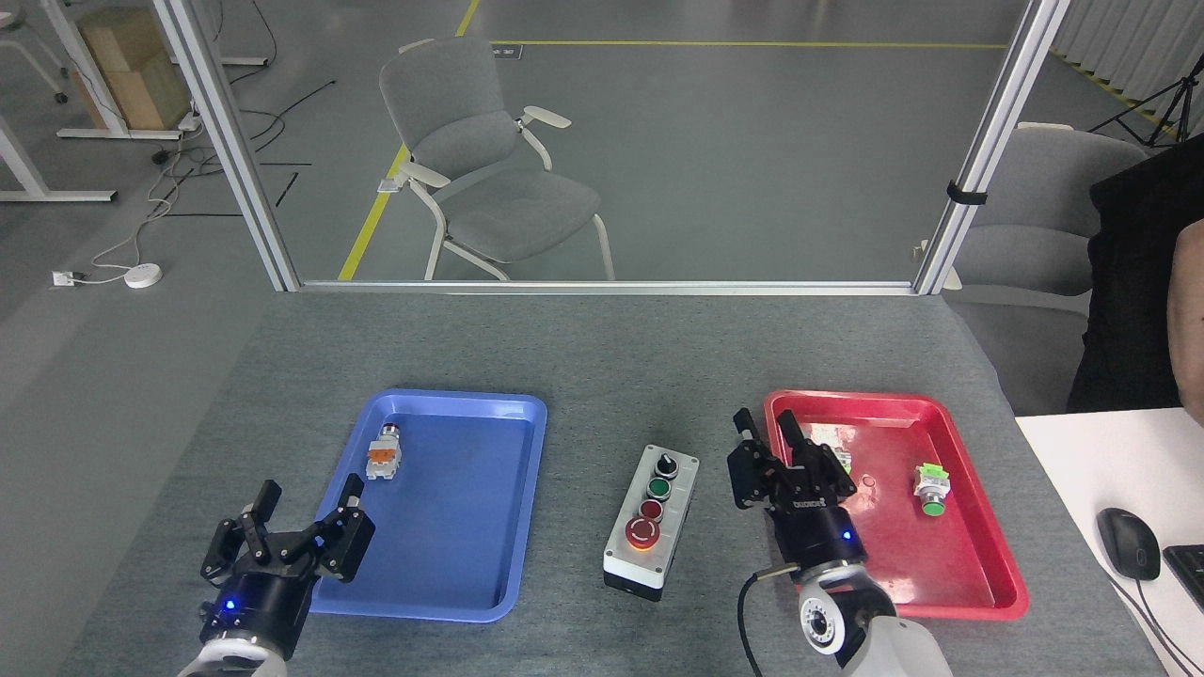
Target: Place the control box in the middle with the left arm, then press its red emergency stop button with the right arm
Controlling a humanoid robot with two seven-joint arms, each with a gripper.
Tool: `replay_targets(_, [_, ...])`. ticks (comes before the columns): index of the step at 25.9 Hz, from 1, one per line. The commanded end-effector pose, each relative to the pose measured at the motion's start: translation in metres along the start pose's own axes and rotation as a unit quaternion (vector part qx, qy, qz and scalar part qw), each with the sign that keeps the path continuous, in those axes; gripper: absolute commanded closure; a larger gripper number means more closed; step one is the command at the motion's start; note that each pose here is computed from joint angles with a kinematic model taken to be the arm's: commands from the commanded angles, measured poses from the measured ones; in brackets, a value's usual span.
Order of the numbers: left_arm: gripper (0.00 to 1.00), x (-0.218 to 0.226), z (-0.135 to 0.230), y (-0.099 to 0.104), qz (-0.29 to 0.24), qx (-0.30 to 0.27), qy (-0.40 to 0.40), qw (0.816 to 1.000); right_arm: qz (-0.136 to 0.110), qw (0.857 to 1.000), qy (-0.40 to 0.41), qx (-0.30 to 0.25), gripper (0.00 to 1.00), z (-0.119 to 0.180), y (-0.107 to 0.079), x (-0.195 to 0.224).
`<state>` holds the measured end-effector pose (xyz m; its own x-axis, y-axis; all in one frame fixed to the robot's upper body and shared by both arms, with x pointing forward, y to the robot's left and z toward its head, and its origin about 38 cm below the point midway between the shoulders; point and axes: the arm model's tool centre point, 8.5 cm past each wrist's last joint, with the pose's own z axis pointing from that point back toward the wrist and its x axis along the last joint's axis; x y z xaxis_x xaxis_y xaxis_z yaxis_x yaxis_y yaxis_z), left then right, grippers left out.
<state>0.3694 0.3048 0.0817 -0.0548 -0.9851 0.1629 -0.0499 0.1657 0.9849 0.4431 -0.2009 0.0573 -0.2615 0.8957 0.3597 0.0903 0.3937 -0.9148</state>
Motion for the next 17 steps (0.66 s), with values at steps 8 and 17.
replay_targets(8, [0.01, 0.023, 0.014, -0.038, 0.02, -0.021, -0.002, 1.0, 0.014, 0.989, 0.144, -0.023, 0.0, 0.059, -0.023, -0.102])
replay_targets(17, [0.01, 0.033, 0.013, -0.046, 0.007, -0.03, 0.05, 0.998, 0.015, 0.989, 0.148, -0.021, 0.0, 0.067, -0.019, -0.105])
